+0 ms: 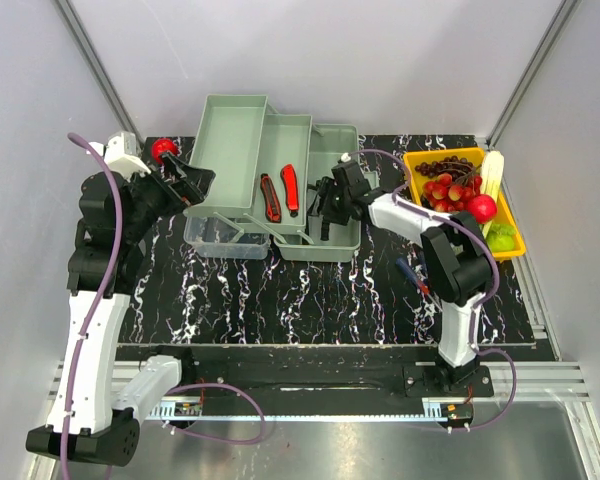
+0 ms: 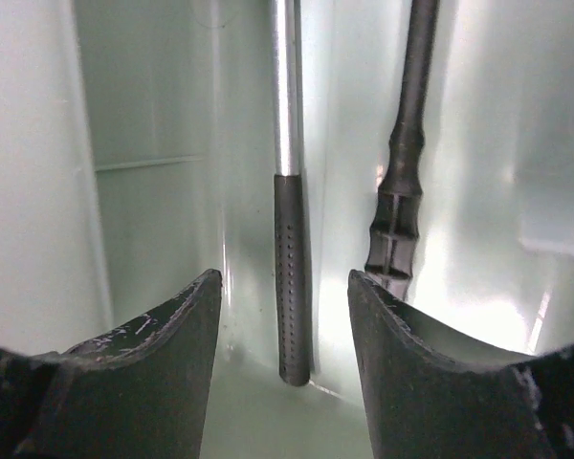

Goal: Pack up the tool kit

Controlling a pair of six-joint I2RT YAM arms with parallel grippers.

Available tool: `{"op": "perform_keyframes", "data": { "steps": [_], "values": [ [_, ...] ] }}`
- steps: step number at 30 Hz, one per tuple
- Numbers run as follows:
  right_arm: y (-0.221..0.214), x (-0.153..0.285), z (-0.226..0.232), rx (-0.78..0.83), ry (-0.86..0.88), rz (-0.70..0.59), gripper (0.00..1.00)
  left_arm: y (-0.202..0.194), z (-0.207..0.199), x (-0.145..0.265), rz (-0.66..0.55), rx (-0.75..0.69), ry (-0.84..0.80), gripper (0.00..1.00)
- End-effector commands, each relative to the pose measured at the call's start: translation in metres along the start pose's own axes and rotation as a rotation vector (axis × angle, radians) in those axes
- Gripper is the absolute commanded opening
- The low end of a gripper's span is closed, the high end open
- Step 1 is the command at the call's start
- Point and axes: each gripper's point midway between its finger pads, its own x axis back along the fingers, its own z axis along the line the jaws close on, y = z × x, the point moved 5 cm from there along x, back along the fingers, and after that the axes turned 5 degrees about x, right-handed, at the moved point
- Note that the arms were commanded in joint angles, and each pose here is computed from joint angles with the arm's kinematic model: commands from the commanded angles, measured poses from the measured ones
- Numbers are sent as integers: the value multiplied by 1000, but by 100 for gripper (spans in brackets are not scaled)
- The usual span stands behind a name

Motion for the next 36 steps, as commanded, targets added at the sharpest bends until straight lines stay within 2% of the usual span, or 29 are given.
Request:
{"op": "perform_keyframes", "data": {
  "steps": [1,7,11,17,20,22,24,29,33,36],
  "values": [
    [38,58,17,5,7,-170,61,14,-8,3,-57,-25,-19,99],
    [49,109,24,25,11,-252,59,13,-7,5,-57,-33,-11,99],
    [48,158,23,43,-11,-263,60,25,-13,15,-78,-88,0,99],
    [15,210,-25,-3,-203,-292,65,36,-12,24,-108,-171,41,99],
    [-10,226,-66,-59,-389,-320,73,34,-10,22,-99,-179,47,99],
    [-26,234,-86,-82,-442,-342,76,33,-9,20,-91,-179,46,99],
    [-39,239,-101,-113,-468,-382,76,31,-13,18,-76,-165,19,99],
    [-71,222,-130,-156,-531,-317,76,29,-36,16,-39,-136,-135,99],
    [-74,192,-127,-62,-442,-208,77,27,-40,15,-23,-136,-154,99],
    [-68,178,-128,-2,-440,-158,77,26,-42,15,-15,-144,-168,99]
  ]
}}
